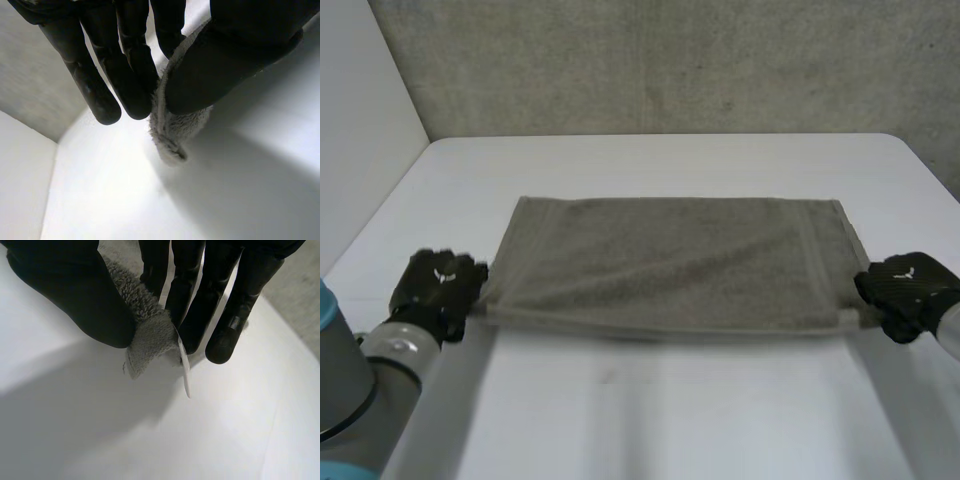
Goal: Fold the towel.
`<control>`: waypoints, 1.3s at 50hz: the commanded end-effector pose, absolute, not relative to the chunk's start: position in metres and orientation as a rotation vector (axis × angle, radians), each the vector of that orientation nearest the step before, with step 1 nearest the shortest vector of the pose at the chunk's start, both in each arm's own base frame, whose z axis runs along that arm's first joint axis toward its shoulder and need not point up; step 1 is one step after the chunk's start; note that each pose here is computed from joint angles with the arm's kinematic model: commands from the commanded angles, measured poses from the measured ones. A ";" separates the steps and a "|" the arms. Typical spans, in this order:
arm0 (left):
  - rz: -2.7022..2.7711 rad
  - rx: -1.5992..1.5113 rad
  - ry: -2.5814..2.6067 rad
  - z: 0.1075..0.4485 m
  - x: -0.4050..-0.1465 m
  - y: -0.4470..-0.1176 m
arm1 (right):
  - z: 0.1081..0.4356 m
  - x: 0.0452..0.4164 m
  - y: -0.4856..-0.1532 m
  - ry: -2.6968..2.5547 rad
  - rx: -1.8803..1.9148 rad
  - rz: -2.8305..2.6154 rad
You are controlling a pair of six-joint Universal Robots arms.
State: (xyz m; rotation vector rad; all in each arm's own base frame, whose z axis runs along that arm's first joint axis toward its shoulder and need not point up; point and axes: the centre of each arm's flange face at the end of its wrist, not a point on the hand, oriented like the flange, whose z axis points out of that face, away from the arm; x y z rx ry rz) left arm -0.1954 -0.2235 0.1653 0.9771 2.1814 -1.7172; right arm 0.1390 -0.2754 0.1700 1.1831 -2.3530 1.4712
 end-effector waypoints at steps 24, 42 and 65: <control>-1.802 1.129 1.953 0.167 -0.243 -0.305 | 0.197 0.136 -0.341 -2.324 1.155 1.393; -1.807 1.027 1.898 0.136 -0.263 -0.375 | 0.153 0.193 -0.409 -2.099 1.187 1.585; -1.935 0.957 1.813 0.196 -0.265 -0.360 | 0.242 0.195 -0.397 -1.964 0.802 1.930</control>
